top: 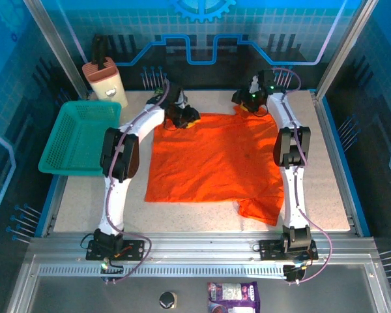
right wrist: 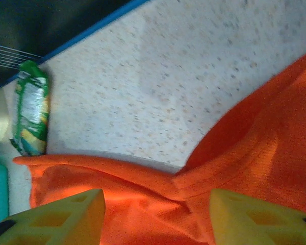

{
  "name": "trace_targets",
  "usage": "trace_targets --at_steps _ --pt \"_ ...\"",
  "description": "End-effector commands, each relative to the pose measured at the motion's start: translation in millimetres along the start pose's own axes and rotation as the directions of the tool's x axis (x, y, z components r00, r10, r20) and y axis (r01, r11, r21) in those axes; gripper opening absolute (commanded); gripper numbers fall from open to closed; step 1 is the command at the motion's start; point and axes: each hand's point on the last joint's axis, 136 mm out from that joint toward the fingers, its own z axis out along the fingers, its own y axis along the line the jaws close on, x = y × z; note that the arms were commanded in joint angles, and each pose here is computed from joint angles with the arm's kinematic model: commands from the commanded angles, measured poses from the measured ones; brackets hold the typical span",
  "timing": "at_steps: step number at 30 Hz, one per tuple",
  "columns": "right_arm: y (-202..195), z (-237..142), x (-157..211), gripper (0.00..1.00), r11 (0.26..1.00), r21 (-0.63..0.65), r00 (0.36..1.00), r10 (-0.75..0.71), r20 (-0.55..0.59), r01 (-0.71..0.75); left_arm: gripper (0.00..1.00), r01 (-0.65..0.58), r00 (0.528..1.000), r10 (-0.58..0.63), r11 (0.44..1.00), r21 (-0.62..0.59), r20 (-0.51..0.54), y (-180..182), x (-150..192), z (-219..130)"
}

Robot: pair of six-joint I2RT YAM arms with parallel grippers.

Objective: Fold the inside-out t-shirt

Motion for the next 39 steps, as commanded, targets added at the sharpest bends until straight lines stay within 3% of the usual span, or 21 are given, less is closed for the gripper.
trace_targets --at_steps 1,6,11,17,21,25,30,33,39 --pt "-3.7 18.8 -0.6 0.57 0.999 -0.017 0.999 0.042 0.004 -0.041 0.31 -0.034 0.994 0.033 0.999 -0.009 -0.102 -7.0 52.2 1.2" --pt "-16.3 41.2 -8.2 0.58 0.997 -0.016 0.996 0.07 0.051 -0.069 0.31 -0.062 0.98 0.05 0.997 -0.053 -0.194 2.0 111.7 8.2" --pt "-39.0 58.1 -10.1 0.59 0.991 0.024 0.988 0.131 0.082 -0.133 0.3 -0.025 0.963 -0.011 0.991 -0.129 -0.271 40.2 154.0 21.5" --pt "-56.5 68.8 -18.2 0.64 0.986 0.06 0.979 0.145 0.144 -0.155 0.3 -0.024 0.959 -0.034 0.98 -0.198 -0.282 67.8 171.3 13.7" --pt "-47.4 68.9 -31.4 0.65 0.989 -0.02 0.973 0.145 0.178 -0.144 0.3 -0.033 0.959 -0.024 0.981 -0.193 -0.282 66.1 170.6 9.9" --pt "-12.7 45.0 -44.1 0.66 0.992 -0.106 0.979 0.081 0.185 -0.063 0.31 -0.05 0.966 0.012 0.989 -0.138 -0.259 44.7 158.8 6.9" --pt "21.5 -19.6 -42.5 0.67 0.998 -0.057 0.984 -0.014 0.178 0.024 0.34 -0.096 0.979 0.077 0.991 -0.091 -0.187 17.9 138.7 -11.8" --pt "25.5 -55.8 -24.0 0.67 0.999 -0.025 0.99 -0.022 0.142 0.026 0.36 -0.107 0.986 0.095 0.991 -0.085 -0.135 13.7 128.4 -31.6" --pt "12.7 -118.0 50.8 0.64 0.998 0.055 1.0 -0.002 0.031 0.001 0.35 -0.084 0.994 0.075 0.989 -0.118 -0.075 41.9 118.0 -69.5"
